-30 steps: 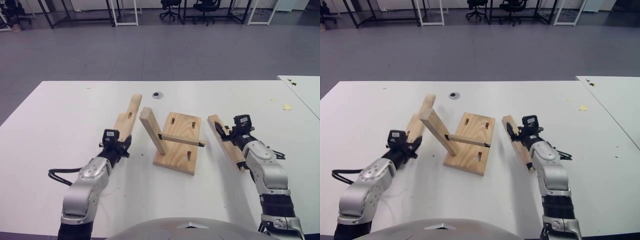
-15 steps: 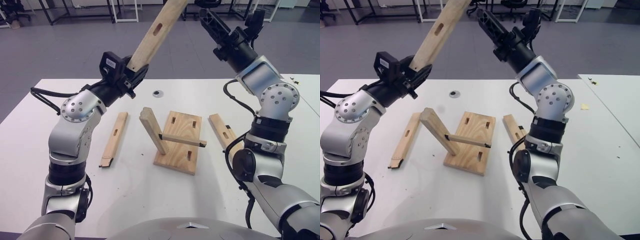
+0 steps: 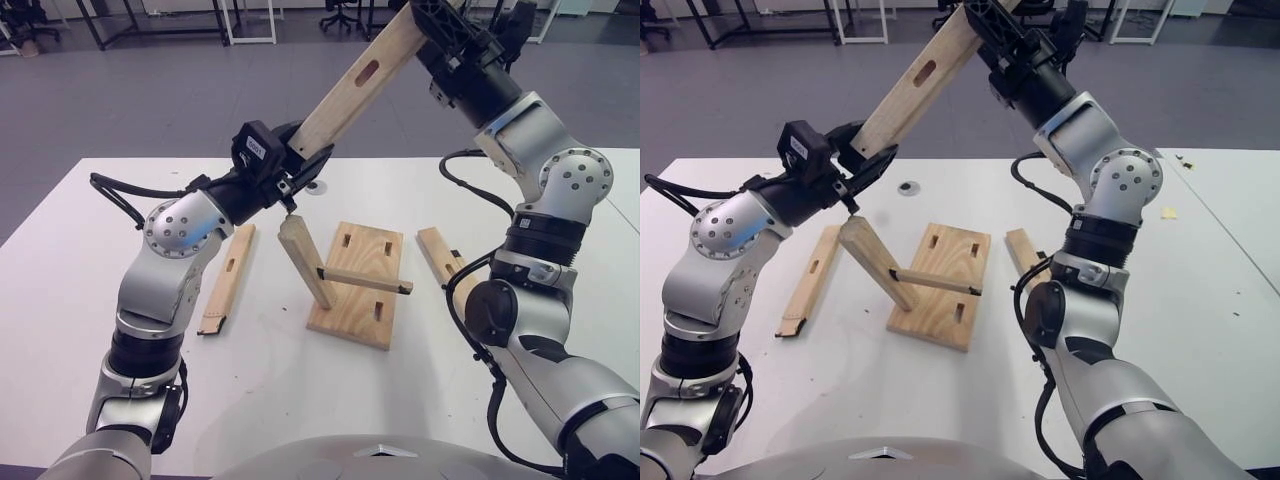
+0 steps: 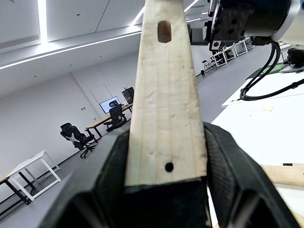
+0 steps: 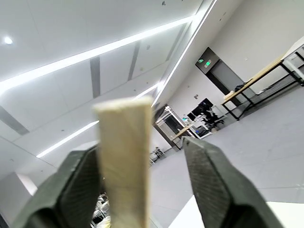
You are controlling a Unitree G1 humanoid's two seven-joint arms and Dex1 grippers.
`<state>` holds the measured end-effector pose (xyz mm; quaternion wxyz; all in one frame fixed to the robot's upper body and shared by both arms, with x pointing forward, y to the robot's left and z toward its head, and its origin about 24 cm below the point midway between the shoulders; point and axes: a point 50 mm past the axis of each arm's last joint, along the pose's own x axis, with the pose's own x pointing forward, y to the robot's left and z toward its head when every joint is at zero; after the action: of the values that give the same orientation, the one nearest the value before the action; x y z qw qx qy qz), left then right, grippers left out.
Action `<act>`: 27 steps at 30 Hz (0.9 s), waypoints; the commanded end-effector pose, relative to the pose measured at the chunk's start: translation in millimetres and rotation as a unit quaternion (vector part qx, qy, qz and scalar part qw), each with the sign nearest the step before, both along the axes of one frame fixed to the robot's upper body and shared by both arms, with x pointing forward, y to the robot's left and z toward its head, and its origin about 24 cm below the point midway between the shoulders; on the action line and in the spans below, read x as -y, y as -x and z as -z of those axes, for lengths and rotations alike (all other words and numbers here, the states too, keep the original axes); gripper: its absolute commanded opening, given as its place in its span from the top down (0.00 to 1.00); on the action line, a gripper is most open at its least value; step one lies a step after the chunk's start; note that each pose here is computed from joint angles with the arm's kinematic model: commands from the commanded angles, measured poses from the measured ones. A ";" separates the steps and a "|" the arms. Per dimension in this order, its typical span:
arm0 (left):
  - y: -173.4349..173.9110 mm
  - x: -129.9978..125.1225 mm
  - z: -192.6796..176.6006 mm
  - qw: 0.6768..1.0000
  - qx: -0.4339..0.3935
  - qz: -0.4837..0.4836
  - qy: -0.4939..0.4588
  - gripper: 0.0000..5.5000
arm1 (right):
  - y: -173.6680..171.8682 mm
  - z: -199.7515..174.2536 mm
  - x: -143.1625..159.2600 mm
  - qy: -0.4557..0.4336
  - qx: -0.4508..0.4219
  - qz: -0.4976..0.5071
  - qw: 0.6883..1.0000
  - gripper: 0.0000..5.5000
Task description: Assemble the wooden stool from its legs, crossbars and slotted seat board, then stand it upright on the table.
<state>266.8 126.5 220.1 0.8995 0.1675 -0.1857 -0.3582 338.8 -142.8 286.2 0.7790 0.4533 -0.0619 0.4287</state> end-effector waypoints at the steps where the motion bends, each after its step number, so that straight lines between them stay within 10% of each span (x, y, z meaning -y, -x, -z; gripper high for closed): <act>1: 1.1 -1.3 2.7 1.000 0.010 0.001 -0.017 0.62 | 8.3 -16.2 -0.7 0.000 0.025 -0.018 1.000 0.61; 11: -3.3 -7.1 9.0 0.999 0.012 -0.017 -0.032 0.62 | 17.8 -11.4 5.5 0.013 0.033 0.015 0.999 0.81; 17: -12.4 -48.7 7.6 0.992 -0.005 -0.125 0.022 0.39 | 53.8 60.1 61.7 0.066 -0.071 0.290 0.952 0.82; 27: 59.6 -63.1 125.7 0.922 -0.278 -0.267 0.019 0.31 | 159.1 148.1 70.9 0.067 -0.301 0.392 0.867 0.82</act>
<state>218.3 189.5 110.0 0.9874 0.0688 0.0651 -0.1266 189.1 -215.6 139.2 0.8986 0.4350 0.0246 -0.0514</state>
